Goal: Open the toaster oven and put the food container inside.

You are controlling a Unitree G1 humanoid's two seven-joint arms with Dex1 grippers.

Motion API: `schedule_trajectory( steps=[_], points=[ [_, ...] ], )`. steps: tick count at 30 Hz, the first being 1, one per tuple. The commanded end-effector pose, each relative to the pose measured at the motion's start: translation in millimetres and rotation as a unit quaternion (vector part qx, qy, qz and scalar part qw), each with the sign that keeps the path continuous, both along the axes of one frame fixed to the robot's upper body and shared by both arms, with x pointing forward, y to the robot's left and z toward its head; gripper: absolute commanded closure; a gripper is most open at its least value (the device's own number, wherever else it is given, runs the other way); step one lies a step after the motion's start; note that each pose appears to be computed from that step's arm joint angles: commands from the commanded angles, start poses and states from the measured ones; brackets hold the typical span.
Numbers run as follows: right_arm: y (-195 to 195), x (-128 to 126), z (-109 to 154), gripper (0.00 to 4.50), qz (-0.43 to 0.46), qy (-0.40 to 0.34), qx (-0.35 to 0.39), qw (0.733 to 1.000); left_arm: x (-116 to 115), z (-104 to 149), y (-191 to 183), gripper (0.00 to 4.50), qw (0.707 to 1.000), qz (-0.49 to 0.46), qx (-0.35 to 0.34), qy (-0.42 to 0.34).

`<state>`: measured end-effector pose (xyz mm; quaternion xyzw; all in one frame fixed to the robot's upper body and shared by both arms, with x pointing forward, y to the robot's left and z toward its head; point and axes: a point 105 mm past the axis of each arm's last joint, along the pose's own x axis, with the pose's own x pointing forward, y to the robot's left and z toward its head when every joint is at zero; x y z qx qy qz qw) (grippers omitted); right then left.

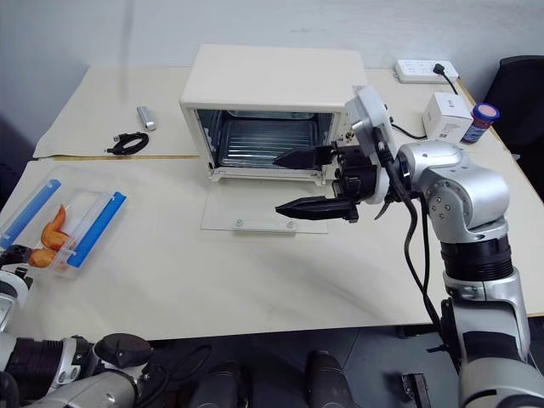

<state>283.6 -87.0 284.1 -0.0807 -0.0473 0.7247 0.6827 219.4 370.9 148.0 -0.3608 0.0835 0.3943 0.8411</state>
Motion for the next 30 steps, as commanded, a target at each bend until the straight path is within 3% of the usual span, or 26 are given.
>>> schedule_trajectory(
  steps=[1,8,11,15,19,23,30],
  points=[
    [-8.1,-8.3,12.4,0.0,-0.009,-0.028,0.008,1.0,-2.2,4.1,12.6,1.49,1.0,0.023,-0.002,0.011],
    [-10.8,-9.9,12.5,0.0,-0.025,-0.028,0.011,0.999,-3.7,0.6,17.6,3.7,0.999,0.031,-0.008,0.028],
    [-11.0,-10.3,12.4,0.0,-0.029,-0.026,0.012,0.999,-5.3,0.4,19.2,4.42,0.999,0.026,0.004,0.038],
    [-13.4,-9.2,11.0,0.0,-0.037,-0.021,0.008,0.999,-4.2,3.5,19.8,4.47,0.998,-0.011,0.037,0.046],
    [-21.5,-7.1,5.3,0.0,-0.059,-0.002,-0.005,0.998,4.0,28.1,11.7,4.47,0.979,-0.125,0.145,0.063],
    [-31.9,-7.4,-1.9,0.0,-0.089,-0.003,-0.015,0.996,25.6,58.6,-22.3,4.47,0.927,-0.29,0.231,0.054],
    [-48.0,-13.6,-18.8,0.0,-0.152,0.017,-0.012,0.988,69.9,97.8,-99.7,4.47,0.82,-0.5,0.276,0.027]
  ],
)
